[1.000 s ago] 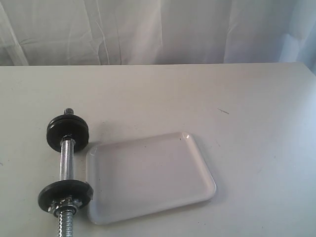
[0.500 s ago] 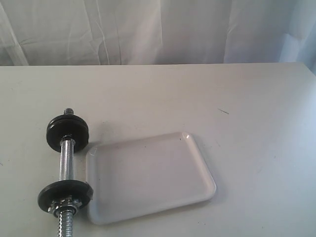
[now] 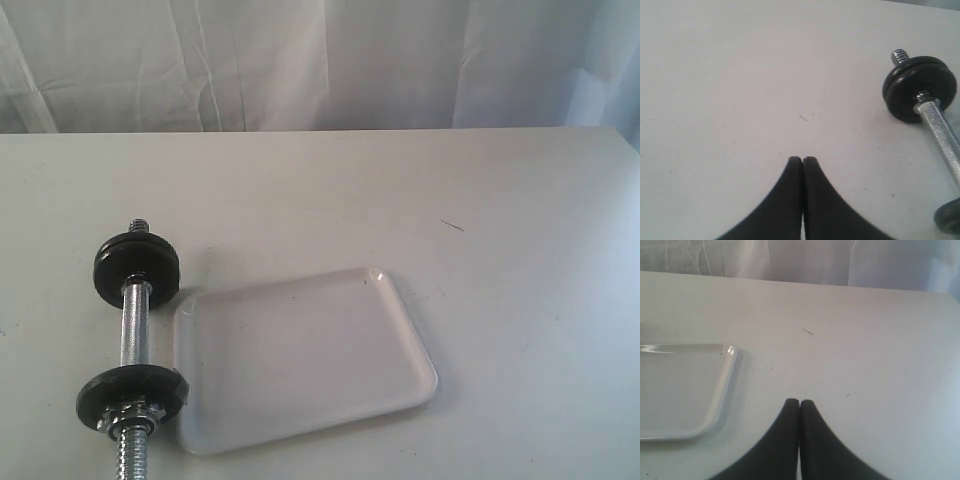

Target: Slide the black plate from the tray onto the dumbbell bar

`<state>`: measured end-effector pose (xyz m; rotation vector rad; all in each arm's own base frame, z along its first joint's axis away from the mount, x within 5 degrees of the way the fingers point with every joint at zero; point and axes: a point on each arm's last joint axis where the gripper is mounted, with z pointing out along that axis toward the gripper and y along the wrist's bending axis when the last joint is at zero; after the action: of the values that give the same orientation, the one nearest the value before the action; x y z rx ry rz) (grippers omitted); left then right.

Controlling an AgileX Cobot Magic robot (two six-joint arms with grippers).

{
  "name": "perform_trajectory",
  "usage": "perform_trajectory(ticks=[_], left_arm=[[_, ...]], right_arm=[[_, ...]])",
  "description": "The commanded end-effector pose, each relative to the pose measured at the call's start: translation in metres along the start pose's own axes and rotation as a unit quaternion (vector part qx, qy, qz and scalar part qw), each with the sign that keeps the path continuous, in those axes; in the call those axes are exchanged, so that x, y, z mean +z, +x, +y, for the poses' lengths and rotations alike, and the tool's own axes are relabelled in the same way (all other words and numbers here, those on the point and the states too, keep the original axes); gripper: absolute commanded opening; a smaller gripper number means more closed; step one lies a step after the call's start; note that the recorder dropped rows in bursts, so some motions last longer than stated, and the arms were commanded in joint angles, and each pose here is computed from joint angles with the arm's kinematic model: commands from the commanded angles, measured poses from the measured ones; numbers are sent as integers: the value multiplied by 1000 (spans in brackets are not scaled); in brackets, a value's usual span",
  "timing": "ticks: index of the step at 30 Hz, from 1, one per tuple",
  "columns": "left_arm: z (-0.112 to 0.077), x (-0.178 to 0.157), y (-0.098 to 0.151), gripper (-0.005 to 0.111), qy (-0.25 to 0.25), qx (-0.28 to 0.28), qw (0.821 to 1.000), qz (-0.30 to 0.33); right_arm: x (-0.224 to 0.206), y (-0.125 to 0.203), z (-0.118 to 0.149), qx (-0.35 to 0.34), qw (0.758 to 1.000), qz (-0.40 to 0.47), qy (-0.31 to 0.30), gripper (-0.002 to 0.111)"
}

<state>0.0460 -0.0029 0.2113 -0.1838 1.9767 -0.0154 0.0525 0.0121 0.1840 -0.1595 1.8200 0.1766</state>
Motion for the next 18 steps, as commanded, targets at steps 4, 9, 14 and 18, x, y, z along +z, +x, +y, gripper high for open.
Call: perform_trajectory(ticks=[4,9,14,18], left_arm=[[9,8,18,0,-38,-34,999,4],[10,17,35,0,-37,-52,998,18],[11,22,47,0,-34,-34,998,34],[12,24,46,0,-36,-24,999,16]], right_arm=[[0,1,0,2,1000,-3,2,0],[0,1,0,2,1000,-3,2,0],[0,1,0,2,1000,-3,2,0],[0,1,0,2,1000,-3,2,0]])
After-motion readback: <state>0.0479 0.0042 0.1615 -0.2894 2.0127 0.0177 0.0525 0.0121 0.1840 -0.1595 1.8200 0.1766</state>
